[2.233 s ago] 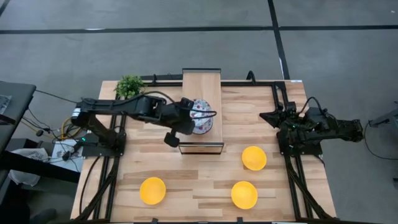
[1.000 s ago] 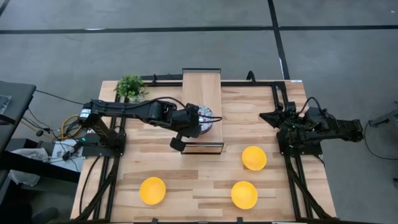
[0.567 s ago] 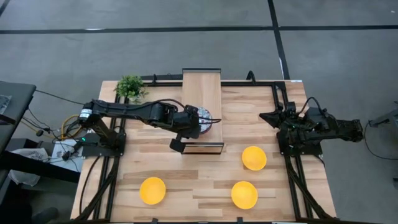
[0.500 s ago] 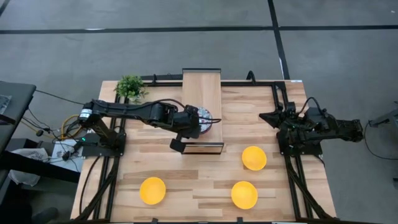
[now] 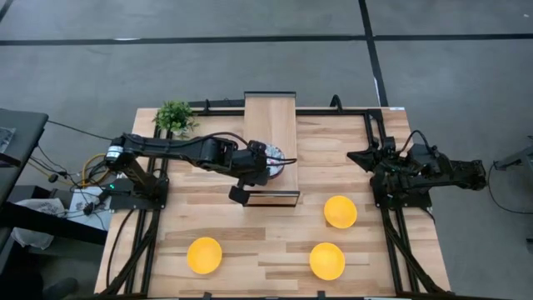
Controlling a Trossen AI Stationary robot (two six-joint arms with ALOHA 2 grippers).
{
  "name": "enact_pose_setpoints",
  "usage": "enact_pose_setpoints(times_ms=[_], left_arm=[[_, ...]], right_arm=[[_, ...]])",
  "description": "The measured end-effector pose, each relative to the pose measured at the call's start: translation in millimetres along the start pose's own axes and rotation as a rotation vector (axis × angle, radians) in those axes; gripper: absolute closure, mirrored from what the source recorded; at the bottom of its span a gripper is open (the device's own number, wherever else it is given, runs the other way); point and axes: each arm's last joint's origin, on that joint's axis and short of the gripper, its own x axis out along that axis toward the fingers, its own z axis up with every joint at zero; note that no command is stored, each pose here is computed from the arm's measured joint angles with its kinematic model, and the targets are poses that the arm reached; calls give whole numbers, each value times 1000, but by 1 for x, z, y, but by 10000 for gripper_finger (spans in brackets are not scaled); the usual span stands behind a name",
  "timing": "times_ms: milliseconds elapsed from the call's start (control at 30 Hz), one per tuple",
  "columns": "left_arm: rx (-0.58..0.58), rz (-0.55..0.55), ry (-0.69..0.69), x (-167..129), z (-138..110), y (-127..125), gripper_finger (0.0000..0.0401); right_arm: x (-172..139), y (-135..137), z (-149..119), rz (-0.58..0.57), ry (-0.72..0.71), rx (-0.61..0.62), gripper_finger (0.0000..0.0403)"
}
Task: Pick & Place Mini bowls
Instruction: Stack the white patterned bowl on the white patterned bowls on the shelf
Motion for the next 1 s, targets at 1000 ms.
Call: enact_pose_setpoints(times_ms=[1000], left_arm=[[-20,95,-194,-60,1,-2,256]], right_arm=[[0,0,0,0,0,1,403]])
